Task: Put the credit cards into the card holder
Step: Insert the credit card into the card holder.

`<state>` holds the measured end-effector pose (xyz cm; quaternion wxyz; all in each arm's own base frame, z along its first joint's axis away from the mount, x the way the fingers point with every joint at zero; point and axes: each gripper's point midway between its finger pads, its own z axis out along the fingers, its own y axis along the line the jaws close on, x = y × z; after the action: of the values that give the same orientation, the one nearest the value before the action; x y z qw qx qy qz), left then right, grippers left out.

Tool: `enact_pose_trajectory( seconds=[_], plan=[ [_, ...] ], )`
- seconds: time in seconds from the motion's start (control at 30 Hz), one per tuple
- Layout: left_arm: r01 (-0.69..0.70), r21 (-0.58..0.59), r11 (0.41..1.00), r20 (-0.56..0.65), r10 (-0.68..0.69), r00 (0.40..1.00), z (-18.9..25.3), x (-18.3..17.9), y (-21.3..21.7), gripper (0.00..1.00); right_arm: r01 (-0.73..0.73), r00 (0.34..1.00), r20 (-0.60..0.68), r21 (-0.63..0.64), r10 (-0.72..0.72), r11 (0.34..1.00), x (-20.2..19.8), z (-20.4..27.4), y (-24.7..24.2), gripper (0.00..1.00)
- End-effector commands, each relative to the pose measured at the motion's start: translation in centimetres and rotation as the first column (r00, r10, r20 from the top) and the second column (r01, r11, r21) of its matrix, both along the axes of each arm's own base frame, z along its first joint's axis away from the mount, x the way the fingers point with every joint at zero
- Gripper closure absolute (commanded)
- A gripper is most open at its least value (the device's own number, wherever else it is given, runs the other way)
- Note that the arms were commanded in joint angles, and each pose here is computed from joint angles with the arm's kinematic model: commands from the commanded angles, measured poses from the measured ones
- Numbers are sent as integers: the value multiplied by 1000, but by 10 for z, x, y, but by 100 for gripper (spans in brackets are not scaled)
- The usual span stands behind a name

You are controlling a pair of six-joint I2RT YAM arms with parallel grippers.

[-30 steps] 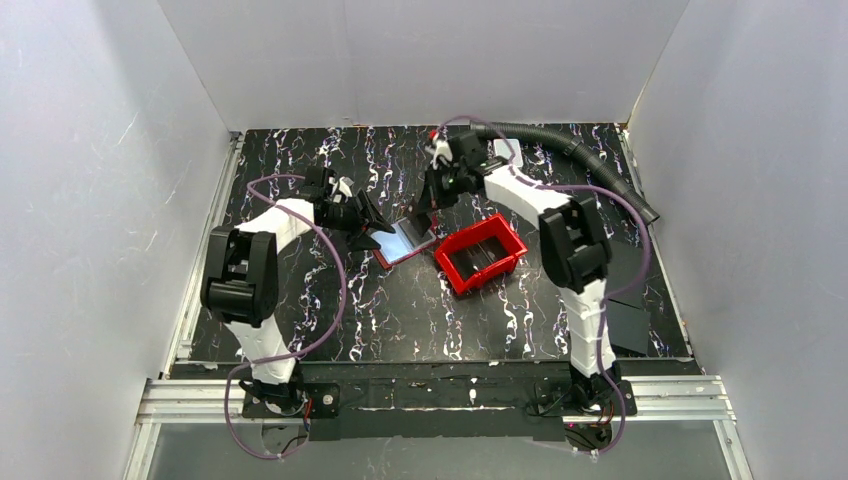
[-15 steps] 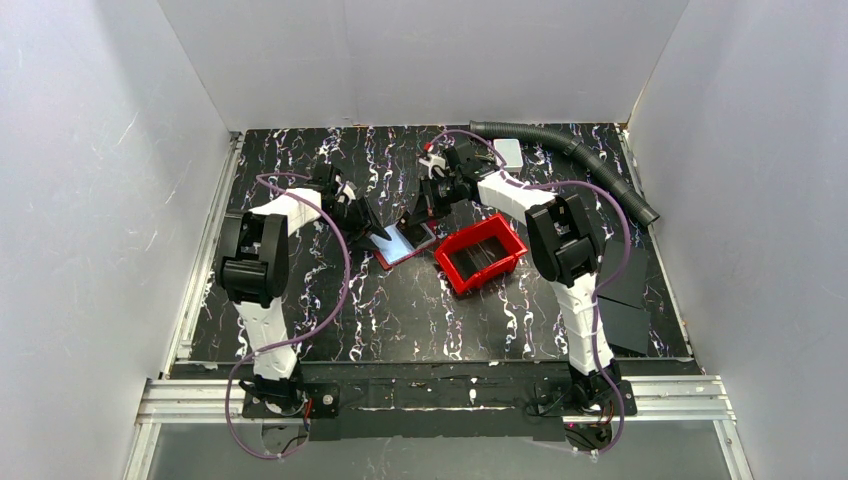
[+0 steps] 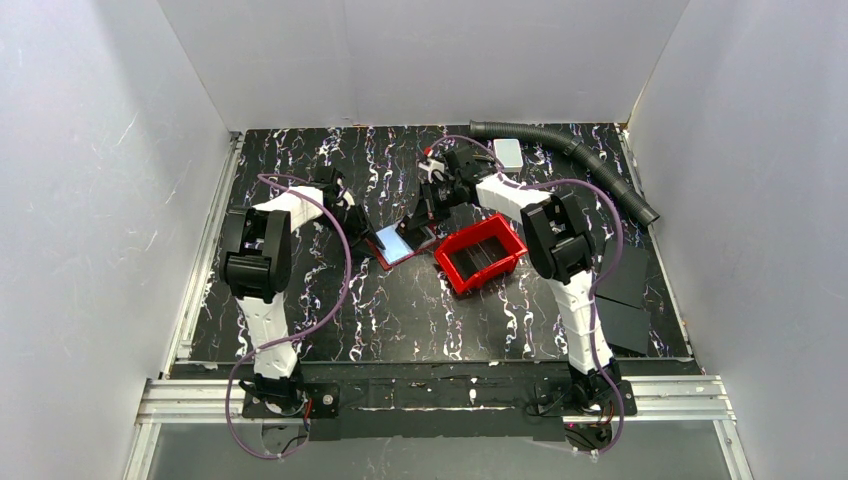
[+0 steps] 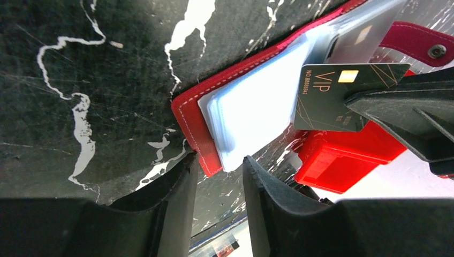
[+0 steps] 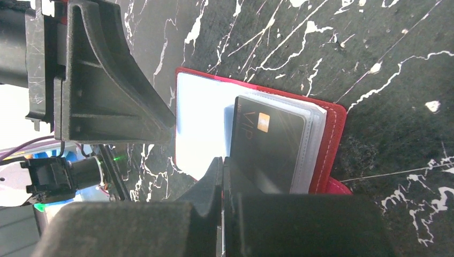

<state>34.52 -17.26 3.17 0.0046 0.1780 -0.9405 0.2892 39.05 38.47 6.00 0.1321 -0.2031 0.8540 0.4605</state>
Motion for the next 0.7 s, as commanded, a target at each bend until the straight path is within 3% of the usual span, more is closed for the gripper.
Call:
enact_pose_trajectory(
  seconds=[0.0,0.67],
  plan=[
    [10,29,1000,-11,-9,1000,1,0,4,66,-24,999,40,48,22,999,11,7,8,99],
    [23,34,999,-23,-22,999,-7,-1,4,68,-31,1000,-1,118,31,993,12,-8,19,99]
  ],
)
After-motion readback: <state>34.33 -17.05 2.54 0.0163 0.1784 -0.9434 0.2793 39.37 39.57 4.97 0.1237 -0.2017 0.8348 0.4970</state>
